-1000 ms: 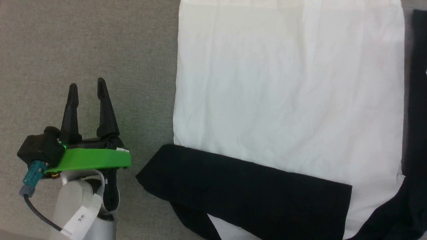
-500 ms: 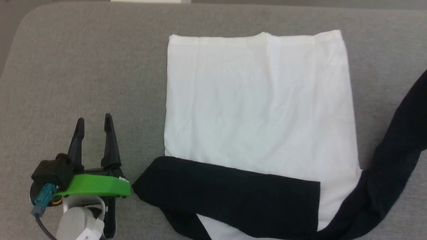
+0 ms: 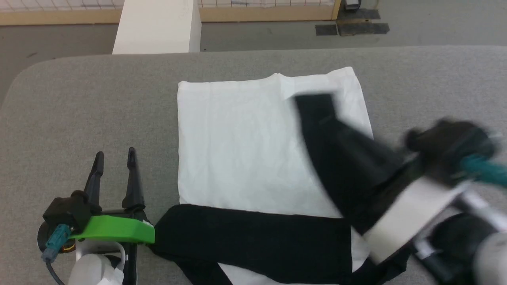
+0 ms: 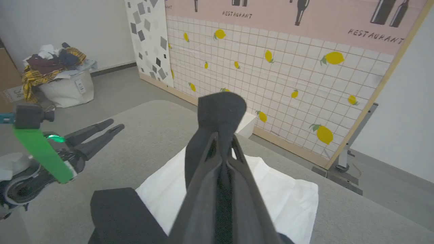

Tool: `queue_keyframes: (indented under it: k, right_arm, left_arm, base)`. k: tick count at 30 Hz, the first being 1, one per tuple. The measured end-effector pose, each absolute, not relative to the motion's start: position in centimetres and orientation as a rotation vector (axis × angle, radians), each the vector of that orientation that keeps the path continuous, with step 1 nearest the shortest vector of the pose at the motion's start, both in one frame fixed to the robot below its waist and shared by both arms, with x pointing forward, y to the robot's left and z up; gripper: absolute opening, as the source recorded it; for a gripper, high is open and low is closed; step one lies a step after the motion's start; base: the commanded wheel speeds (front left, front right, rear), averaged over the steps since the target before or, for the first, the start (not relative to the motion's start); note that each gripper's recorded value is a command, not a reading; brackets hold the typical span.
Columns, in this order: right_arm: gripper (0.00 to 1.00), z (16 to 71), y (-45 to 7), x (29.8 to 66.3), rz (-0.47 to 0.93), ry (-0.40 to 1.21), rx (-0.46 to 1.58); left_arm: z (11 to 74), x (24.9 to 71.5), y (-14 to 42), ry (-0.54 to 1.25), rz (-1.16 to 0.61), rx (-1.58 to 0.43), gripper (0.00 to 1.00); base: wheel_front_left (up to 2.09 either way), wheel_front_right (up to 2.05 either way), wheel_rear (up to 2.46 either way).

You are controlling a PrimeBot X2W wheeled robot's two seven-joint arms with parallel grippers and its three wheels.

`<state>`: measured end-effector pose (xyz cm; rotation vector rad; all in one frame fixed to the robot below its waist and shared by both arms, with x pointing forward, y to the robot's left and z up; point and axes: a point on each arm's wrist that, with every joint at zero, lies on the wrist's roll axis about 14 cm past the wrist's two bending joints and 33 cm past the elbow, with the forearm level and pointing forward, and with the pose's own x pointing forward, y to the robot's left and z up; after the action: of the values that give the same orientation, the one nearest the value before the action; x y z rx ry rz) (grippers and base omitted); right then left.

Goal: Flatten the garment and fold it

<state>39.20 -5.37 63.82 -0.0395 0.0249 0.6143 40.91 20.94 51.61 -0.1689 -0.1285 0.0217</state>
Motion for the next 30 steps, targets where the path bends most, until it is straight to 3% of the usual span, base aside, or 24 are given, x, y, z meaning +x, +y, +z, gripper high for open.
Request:
queue_keyframes:
  k: [9,19,20,21,22,25,30]
  right_arm:
    - [0.0,54.9,5.6,34.6,0.952,0.303,0.02]
    - [0.0,43.8,9.2,31.3,1.052,0.651,0.016]
    - [0.2,43.1,9.1,31.1,1.053,0.674,0.012]
    - [0.68,42.8,9.1,31.2,1.051,0.683,0.018]
    - [1.0,42.8,9.1,31.4,1.043,0.683,0.039]
    - [1.0,43.9,8.6,33.3,0.994,0.615,0.105]
    - [1.0,49.3,5.0,39.0,0.812,0.342,0.24]
  left_arm:
    - [51.1,40.3,20.9,-0.111,0.019,-0.171,1.0]
    - [49.4,39.9,21.7,-0.059,0.05,-0.174,1.0]
    - [49.2,39.9,21.7,-0.055,0.052,-0.174,1.0]
    - [49.1,39.9,21.7,-0.052,0.051,-0.175,1.0]
    - [49.0,39.9,21.6,-0.048,0.05,-0.176,1.0]
    - [48.6,40.0,21.3,-0.035,0.042,-0.178,1.0]
    - [48.4,40.7,19.9,-0.03,-0.01,-0.178,1.0]
  base:
    - [0.0,0.0,0.0]
    - [0.0,0.0,0.0]
    - [0.0,0.0,0.0]
    - [0.0,0.0,0.0]
    - [0.0,0.0,0.0]
    - [0.0,0.0,0.0]
    - [0.0,0.0,0.0]
